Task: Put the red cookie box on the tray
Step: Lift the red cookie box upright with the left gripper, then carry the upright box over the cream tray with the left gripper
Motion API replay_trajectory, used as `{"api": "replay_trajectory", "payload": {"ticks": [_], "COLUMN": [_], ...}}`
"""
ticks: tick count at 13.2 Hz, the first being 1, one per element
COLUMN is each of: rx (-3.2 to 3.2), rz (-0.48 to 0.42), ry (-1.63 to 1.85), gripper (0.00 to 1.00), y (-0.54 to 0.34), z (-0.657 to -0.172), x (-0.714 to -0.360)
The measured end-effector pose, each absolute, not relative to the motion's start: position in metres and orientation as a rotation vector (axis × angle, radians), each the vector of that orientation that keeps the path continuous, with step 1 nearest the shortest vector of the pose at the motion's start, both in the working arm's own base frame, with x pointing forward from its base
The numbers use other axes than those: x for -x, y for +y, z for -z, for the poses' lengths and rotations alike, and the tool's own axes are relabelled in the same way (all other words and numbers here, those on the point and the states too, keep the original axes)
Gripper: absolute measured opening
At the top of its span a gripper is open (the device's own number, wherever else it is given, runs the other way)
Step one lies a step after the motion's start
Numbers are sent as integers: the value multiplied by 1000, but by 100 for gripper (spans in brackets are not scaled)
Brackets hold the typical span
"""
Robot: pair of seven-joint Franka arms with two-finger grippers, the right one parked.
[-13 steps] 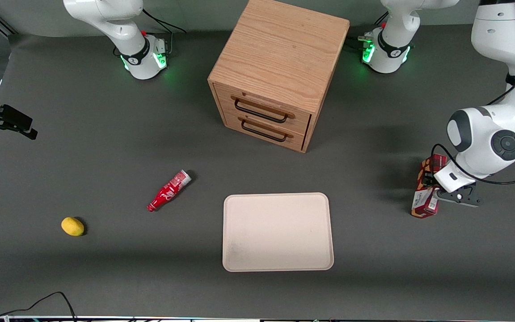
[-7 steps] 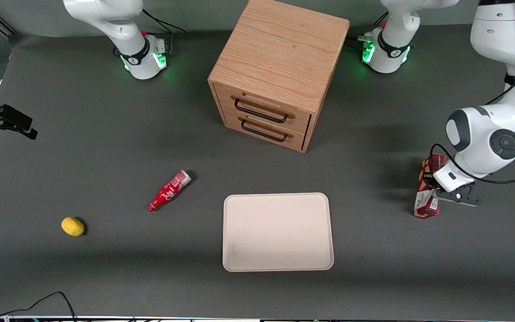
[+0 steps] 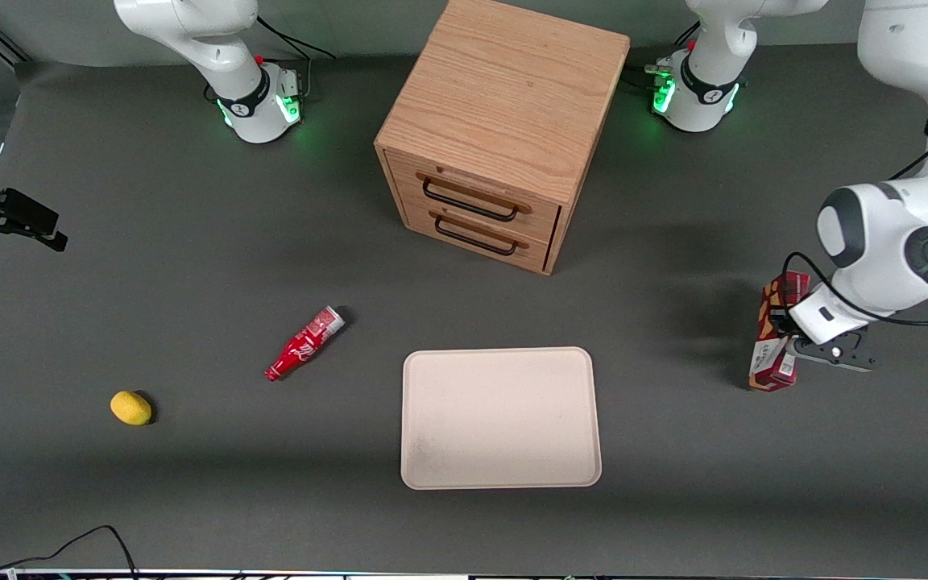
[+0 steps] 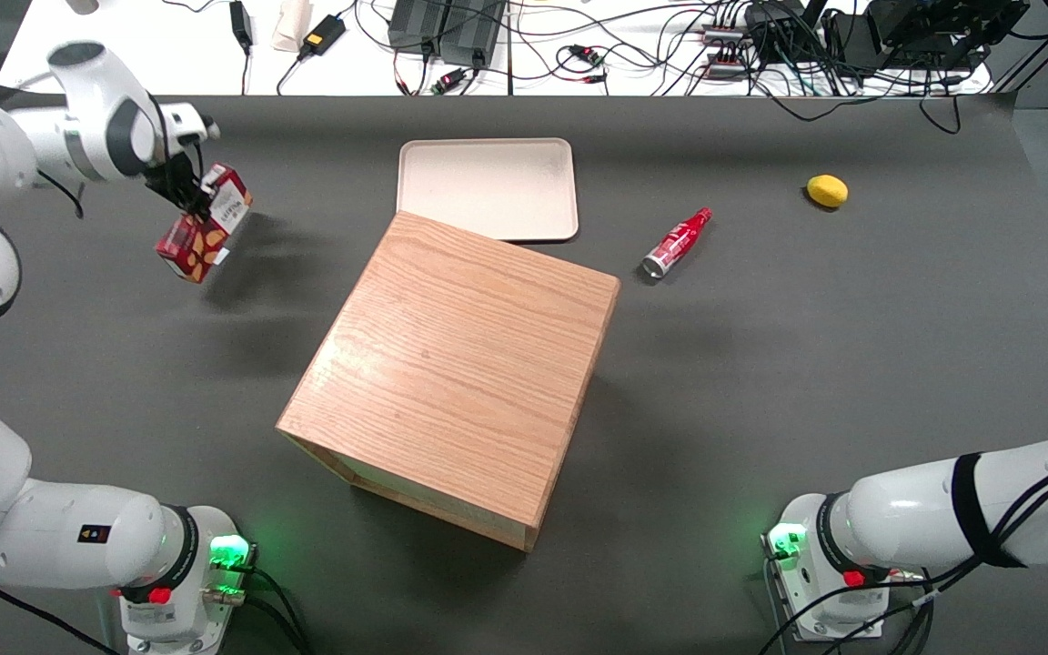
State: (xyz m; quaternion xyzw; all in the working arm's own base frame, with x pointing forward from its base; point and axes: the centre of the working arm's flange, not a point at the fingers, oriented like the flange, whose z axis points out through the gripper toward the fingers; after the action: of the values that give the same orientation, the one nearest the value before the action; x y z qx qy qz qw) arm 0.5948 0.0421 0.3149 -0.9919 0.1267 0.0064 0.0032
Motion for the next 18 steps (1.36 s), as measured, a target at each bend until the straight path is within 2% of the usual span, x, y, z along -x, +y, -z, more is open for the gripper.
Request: {"api": "replay_trajectory", "payload": {"ticks": [5,8,12,15,18], "rx": [3149,3150,3147,3155,3169], "rz": [-168,-177,-146,-159,-171], "ry": [376,375,381,346,287], "gripper": [6,6,6,6,6], "y": [37,32,29,21,-36], "z": [-481,-555,-595,-591,-583], "x": [-607,-604,-601,-604,-611]}}
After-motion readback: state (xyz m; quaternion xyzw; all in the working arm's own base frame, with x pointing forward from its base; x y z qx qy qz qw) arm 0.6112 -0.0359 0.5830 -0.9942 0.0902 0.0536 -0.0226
